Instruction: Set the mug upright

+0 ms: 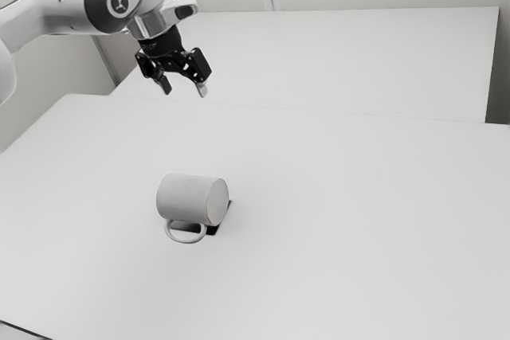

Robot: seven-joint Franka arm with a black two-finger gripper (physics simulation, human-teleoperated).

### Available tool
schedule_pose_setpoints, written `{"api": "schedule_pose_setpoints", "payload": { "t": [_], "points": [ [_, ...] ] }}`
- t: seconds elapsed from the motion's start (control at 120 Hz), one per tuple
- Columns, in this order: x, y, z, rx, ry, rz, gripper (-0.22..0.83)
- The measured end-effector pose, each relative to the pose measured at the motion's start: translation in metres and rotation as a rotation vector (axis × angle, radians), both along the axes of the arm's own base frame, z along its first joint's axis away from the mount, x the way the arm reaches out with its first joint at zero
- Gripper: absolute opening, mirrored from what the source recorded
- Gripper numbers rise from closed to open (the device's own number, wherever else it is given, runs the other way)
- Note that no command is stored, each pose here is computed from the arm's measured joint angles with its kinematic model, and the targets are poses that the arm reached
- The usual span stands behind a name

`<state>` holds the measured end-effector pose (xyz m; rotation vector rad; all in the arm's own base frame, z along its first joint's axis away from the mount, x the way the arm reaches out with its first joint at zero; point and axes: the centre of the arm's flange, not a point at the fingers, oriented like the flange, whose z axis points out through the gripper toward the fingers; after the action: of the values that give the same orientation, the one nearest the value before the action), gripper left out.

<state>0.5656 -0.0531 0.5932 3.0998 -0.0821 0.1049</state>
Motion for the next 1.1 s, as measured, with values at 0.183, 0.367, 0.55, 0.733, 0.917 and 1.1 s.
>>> {"api": "schedule_pose_setpoints", "payload": {
  "t": [0.183, 0.367, 0.55, 0.733, 0.917, 1.1],
  "points": [
    [-0.001, -0.001, 0.0, 0.005, 0.005, -0.005, 0.62],
    [-0.016, -0.001, 0.011, -0.023, 0.009, -0.014, 0.62],
    [-0.04, 0.15, -0.002, -0.175, 0.038, 0.225, 0.61],
    [-0.044, 0.248, -0.055, -0.345, 0.066, 0.341, 0.62],
    [-0.036, 0.279, -0.174, -0.593, 0.113, 0.357, 0.62],
    [-0.039, 0.269, -0.251, -0.779, 0.076, 0.278, 0.61]
  ]
}}
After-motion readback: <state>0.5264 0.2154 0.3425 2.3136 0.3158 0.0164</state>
